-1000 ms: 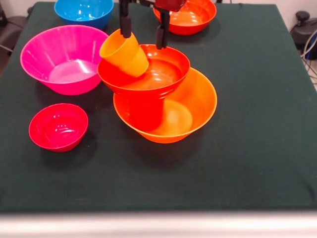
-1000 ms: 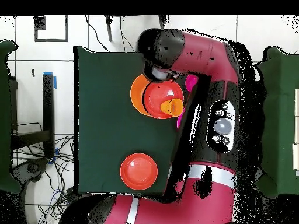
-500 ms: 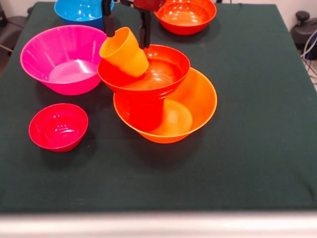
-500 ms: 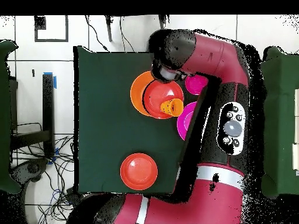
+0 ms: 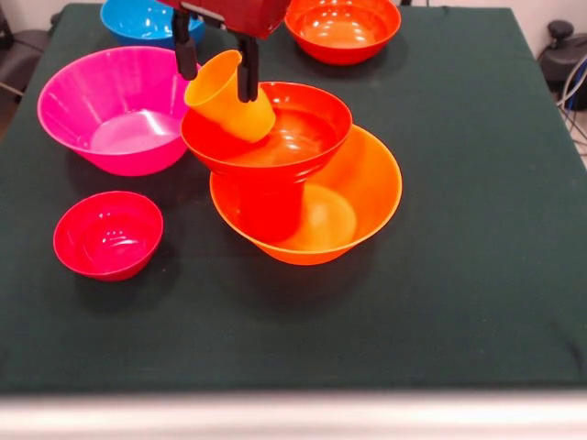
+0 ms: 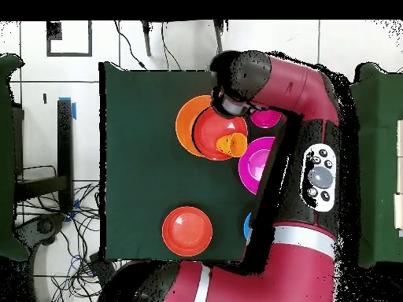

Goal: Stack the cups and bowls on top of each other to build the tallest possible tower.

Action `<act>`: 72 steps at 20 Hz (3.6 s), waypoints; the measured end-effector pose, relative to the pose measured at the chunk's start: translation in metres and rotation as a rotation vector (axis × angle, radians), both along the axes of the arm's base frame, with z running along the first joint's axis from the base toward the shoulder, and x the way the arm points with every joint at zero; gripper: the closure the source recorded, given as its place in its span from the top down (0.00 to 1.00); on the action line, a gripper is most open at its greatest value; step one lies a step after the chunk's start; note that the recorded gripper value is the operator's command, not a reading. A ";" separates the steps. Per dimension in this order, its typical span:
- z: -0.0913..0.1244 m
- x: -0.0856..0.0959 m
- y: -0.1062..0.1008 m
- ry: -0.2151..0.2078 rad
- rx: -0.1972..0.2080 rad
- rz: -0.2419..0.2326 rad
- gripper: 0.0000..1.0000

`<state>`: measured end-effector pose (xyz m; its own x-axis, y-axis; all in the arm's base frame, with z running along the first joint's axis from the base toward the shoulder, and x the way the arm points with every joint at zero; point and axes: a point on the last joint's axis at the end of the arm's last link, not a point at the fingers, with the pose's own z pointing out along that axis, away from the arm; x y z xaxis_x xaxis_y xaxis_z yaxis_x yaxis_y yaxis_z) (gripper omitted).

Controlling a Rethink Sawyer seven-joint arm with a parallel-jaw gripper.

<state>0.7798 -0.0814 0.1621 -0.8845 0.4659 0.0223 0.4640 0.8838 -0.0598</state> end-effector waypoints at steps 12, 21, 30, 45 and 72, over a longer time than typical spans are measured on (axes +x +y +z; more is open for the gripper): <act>-0.032 -0.029 0.001 0.042 0.012 -0.010 1.00; -0.042 -0.047 0.006 0.080 0.024 -0.012 1.00; -0.043 -0.052 0.007 0.078 0.021 -0.011 1.00; -0.044 -0.048 0.005 0.041 0.003 -0.004 0.00; -0.045 -0.046 0.006 0.027 -0.004 0.002 1.00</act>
<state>0.7338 -0.0755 0.1168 -0.8847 0.4641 0.0444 0.4602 0.8846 -0.0757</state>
